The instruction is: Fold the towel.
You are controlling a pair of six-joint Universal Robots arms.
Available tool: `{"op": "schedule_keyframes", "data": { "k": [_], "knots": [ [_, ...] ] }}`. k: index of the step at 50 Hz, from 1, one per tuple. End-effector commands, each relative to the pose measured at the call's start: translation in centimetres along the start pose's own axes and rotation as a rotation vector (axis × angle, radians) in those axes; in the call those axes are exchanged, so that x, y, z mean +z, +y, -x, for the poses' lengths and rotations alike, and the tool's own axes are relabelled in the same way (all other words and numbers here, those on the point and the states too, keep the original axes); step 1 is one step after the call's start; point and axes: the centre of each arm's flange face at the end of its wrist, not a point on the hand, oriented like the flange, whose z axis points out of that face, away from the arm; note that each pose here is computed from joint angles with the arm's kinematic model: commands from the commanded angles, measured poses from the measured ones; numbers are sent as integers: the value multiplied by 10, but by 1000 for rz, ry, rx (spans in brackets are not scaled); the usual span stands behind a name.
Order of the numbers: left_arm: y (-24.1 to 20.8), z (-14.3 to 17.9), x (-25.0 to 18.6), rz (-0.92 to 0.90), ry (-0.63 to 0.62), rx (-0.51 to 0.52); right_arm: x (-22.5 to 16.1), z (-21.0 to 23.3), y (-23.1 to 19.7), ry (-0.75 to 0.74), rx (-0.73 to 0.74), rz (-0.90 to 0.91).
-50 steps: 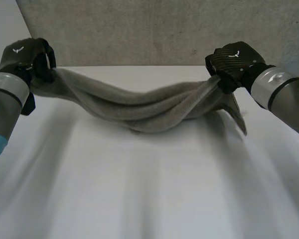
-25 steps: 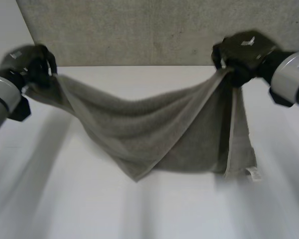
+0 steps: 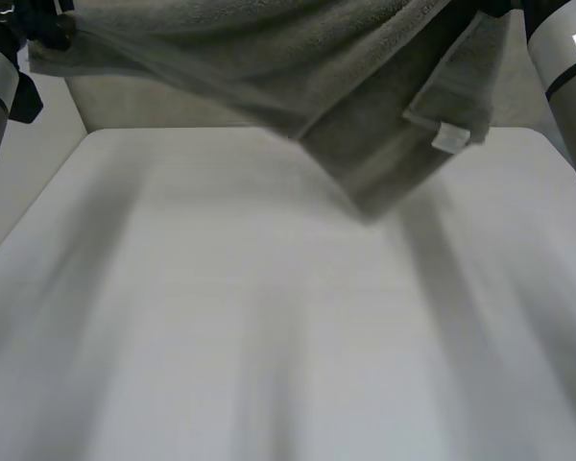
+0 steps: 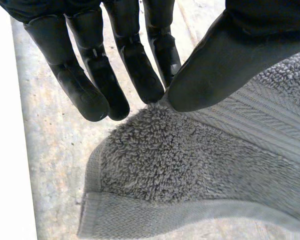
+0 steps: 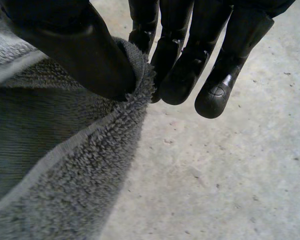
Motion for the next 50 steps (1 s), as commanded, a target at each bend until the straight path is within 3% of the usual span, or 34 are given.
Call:
{"op": "schedule_keyframes", "data": {
  "k": [1, 8, 19, 39, 50],
  "knots": [
    [39, 7, -12, 116, -18, -13, -29, 32, 32, -218, 79, 223],
    [104, 12, -45, 348, -38, 29, -85, 86, 96, -465, 108, 535],
    [145, 18, -77, 521, -21, 179, -148, 135, 125, -665, 77, 691],
    [127, 54, -65, 472, -120, 202, -168, 140, 131, -668, 88, 705],
    [126, 70, -61, 465, -161, 212, -151, 105, 118, -490, 139, 630]
  ]
}}
